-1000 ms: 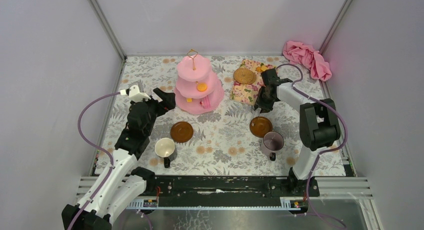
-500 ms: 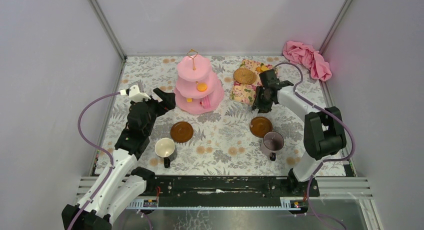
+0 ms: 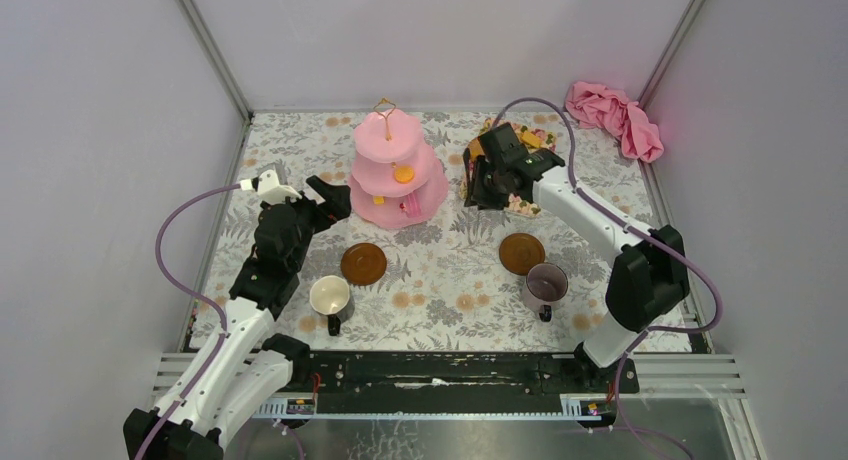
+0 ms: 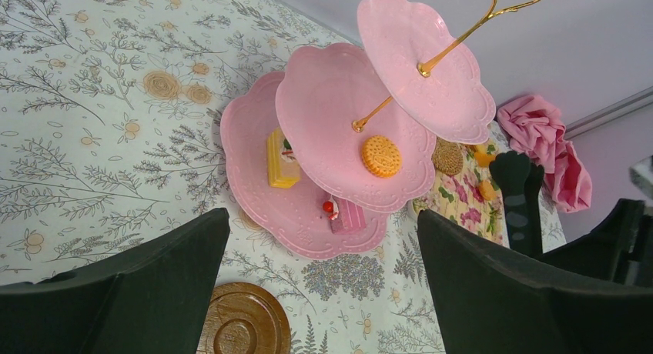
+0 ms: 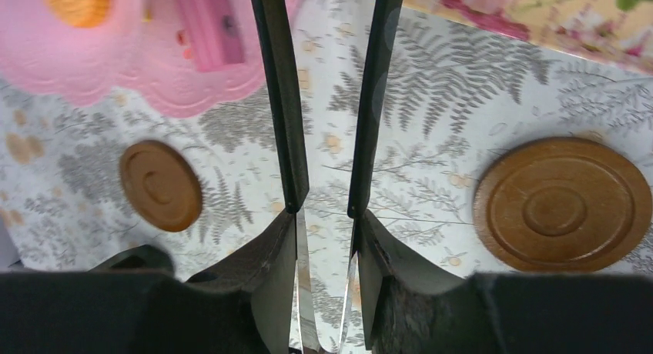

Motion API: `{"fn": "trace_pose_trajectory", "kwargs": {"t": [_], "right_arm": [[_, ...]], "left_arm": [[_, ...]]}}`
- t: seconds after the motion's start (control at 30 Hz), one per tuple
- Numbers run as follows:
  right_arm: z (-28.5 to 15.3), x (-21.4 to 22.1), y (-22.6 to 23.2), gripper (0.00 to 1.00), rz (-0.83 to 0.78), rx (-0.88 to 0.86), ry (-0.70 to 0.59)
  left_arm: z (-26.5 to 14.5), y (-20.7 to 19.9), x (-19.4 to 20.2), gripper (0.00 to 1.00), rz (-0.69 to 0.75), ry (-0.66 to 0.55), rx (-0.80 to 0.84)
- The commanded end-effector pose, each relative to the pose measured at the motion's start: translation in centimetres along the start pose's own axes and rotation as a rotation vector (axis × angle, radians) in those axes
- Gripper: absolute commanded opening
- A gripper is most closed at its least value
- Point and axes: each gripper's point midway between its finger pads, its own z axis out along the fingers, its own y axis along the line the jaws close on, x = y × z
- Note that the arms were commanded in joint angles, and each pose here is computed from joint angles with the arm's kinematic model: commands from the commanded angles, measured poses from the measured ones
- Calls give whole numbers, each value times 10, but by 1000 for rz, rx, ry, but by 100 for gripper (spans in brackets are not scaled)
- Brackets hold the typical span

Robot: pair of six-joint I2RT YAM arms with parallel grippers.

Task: Serve the afternoon tea
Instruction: Pick up the desert from the tray.

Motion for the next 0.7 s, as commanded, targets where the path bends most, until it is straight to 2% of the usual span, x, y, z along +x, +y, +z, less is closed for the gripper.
{"fn": "trace_pose_trajectory", "kwargs": {"t": [0.0, 0.37, 0.67], "right_arm": [[-22, -16, 33, 18, -41, -49, -48], [-17, -15, 78, 17, -138, -68, -19], [-16, -15, 95, 17, -180, -64, -20]], "left_arm": [[1, -8, -18, 100, -12, -64, 26], [2, -7, -18, 100, -14, -65, 23], [2, -7, -18, 100, -14, -63, 25]]}}
